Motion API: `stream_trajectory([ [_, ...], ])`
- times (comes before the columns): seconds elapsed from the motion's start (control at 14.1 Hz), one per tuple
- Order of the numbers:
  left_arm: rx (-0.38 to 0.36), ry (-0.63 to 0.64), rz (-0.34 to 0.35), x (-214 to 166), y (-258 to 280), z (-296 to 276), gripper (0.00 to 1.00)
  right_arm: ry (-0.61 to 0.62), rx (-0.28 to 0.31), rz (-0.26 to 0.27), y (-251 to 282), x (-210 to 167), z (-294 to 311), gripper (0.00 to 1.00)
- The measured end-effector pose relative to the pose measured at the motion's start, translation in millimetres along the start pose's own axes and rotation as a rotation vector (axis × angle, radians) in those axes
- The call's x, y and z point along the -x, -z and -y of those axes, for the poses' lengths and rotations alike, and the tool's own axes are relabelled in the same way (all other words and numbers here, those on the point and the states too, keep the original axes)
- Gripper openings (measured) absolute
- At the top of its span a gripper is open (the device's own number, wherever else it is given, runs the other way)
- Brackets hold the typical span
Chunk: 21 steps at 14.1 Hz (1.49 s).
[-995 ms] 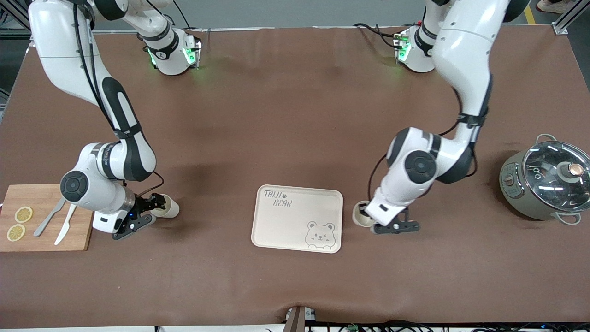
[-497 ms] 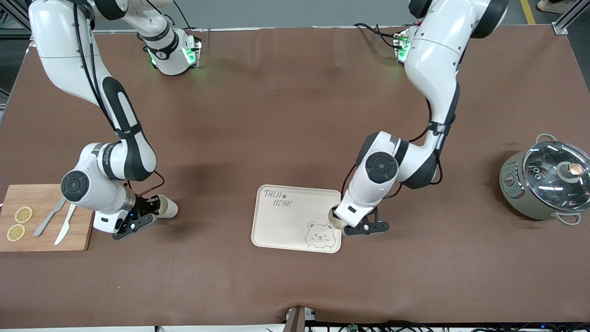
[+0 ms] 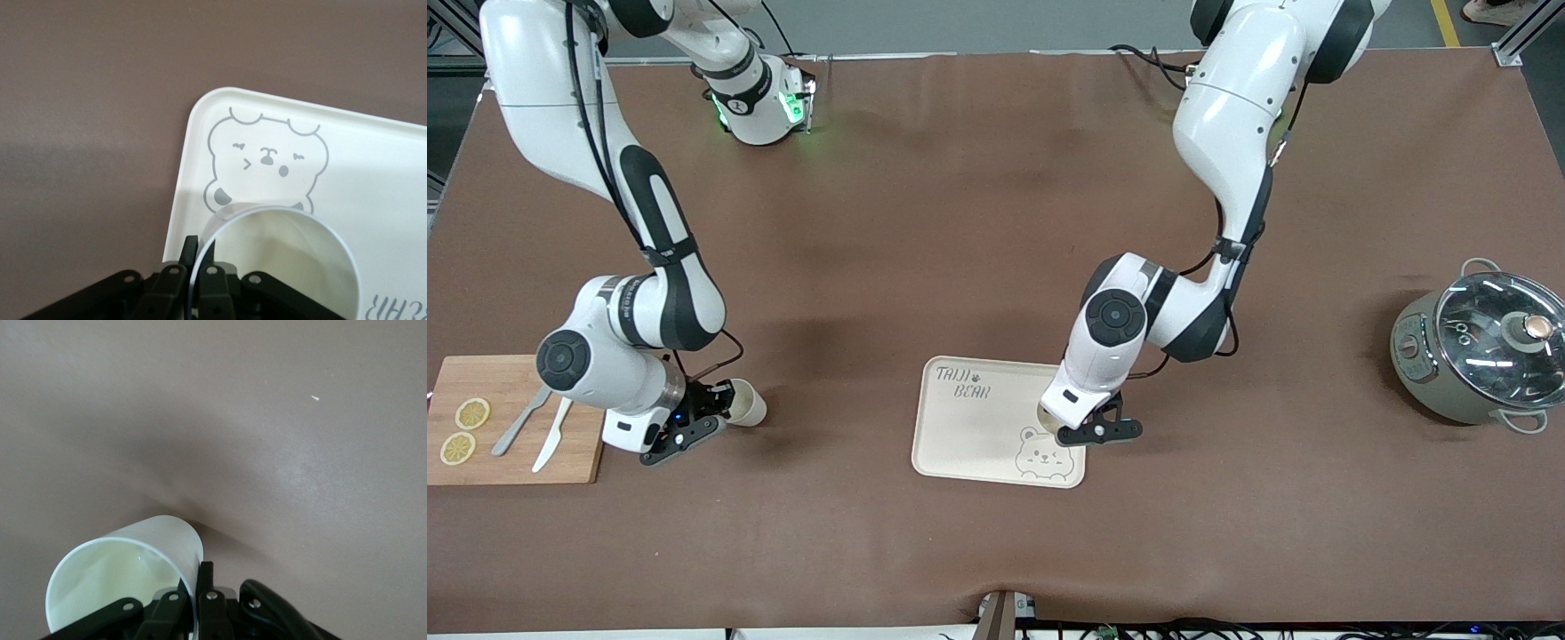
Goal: Place white IKEA cup upright on tray with both arms
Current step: 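Carry the cup with the left gripper onto the tray, then carry the cup with the right gripper onto the tray while the left gripper releases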
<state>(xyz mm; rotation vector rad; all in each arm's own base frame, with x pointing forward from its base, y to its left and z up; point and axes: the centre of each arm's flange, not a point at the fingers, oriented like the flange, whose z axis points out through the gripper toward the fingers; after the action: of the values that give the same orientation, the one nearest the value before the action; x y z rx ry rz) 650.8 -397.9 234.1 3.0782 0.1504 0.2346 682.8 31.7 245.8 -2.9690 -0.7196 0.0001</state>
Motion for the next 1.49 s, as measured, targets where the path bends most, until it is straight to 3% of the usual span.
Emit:
stream_trajectory([
  [0.21,0.002,0.016,-0.001,3,-4,-4,0.04,-0.148,-0.090,0.020,58,-27,13,0.04],
  [0.43,0.012,0.014,-0.013,6,-12,-7,0.04,-0.297,-0.105,0.007,93,-58,64,0.04],
  [0.71,0.014,0.013,-0.018,8,-25,-6,0.04,-0.503,-0.103,0.009,98,-96,188,0.04],
  [0.78,0.015,0.012,-0.018,8,-26,-7,0.08,-0.541,-0.103,0.003,100,-103,215,0.04],
  [0.92,0.020,0.027,-0.022,12,-23,-14,0.28,-0.594,-0.105,-0.004,102,-112,253,0.04],
  [1.42,-0.011,0.121,0.013,0,20,-10,0.98,-0.706,-0.115,-0.069,67,-131,310,0.04],
  [1.49,-0.009,0.131,0.007,-7,29,-5,1.00,-0.716,-0.116,-0.076,63,-132,317,0.04],
])
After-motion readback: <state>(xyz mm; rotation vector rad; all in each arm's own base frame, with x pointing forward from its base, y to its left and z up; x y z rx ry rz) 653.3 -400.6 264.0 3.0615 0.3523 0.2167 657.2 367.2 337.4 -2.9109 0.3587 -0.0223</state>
